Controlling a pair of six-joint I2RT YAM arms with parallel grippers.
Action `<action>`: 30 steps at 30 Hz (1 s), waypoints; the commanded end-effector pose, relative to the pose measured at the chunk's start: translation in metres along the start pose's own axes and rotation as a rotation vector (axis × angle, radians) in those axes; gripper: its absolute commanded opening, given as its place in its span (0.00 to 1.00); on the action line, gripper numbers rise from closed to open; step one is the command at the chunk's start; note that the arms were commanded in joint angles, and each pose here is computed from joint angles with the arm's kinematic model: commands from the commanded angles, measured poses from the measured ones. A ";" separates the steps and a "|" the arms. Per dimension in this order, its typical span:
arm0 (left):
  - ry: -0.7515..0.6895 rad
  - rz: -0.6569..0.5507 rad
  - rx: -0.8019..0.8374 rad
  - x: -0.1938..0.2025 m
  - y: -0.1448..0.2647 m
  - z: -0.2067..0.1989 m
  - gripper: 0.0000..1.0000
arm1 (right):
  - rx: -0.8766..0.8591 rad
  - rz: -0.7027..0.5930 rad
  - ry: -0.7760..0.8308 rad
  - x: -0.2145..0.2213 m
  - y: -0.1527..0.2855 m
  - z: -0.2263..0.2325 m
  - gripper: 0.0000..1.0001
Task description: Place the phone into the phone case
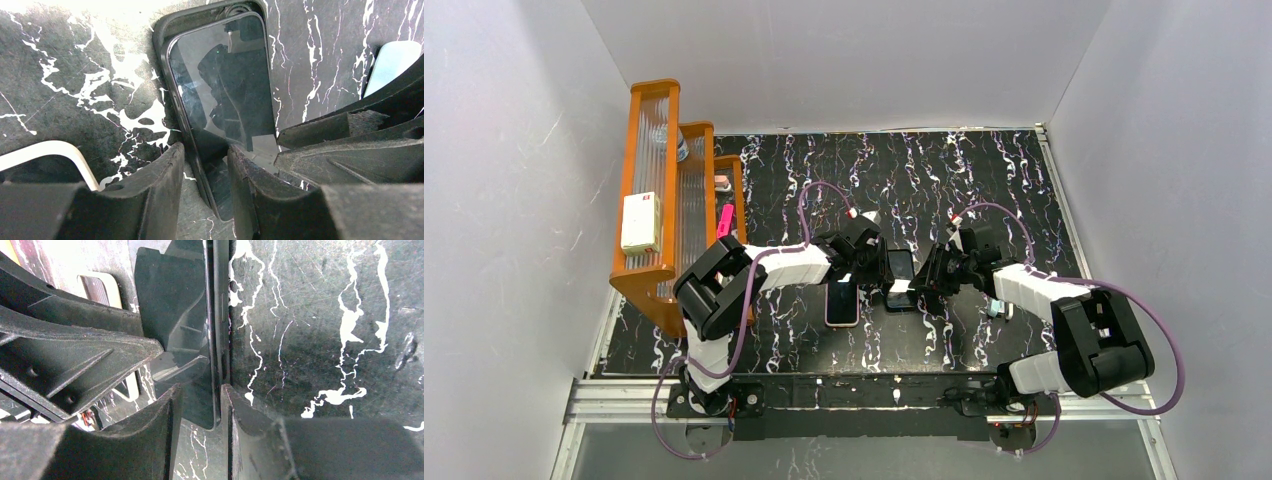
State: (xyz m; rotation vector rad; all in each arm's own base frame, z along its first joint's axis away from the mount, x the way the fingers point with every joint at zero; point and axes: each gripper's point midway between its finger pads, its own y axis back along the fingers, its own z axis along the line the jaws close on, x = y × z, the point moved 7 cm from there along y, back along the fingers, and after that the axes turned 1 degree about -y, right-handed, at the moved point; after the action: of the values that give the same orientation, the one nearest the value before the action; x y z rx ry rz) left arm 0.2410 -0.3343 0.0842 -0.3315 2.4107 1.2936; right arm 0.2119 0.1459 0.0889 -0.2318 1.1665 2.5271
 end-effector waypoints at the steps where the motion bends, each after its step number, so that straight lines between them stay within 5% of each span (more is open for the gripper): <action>1: -0.003 0.048 -0.017 0.011 0.011 0.003 0.36 | -0.036 -0.024 0.015 -0.008 0.002 0.007 0.42; 11: 0.040 0.118 0.009 0.031 -0.007 0.013 0.23 | -0.041 0.054 -0.026 0.008 -0.008 -0.005 0.40; 30: 0.036 0.141 0.067 0.042 -0.010 0.011 0.19 | -0.188 0.015 -0.053 -0.010 -0.011 0.018 0.63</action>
State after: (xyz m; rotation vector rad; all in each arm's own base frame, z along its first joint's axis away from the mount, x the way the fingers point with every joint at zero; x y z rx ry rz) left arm 0.2363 -0.3324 0.0815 -0.3347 2.5147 1.2245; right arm 0.2172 0.1522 0.0843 -0.1068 1.0490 2.5917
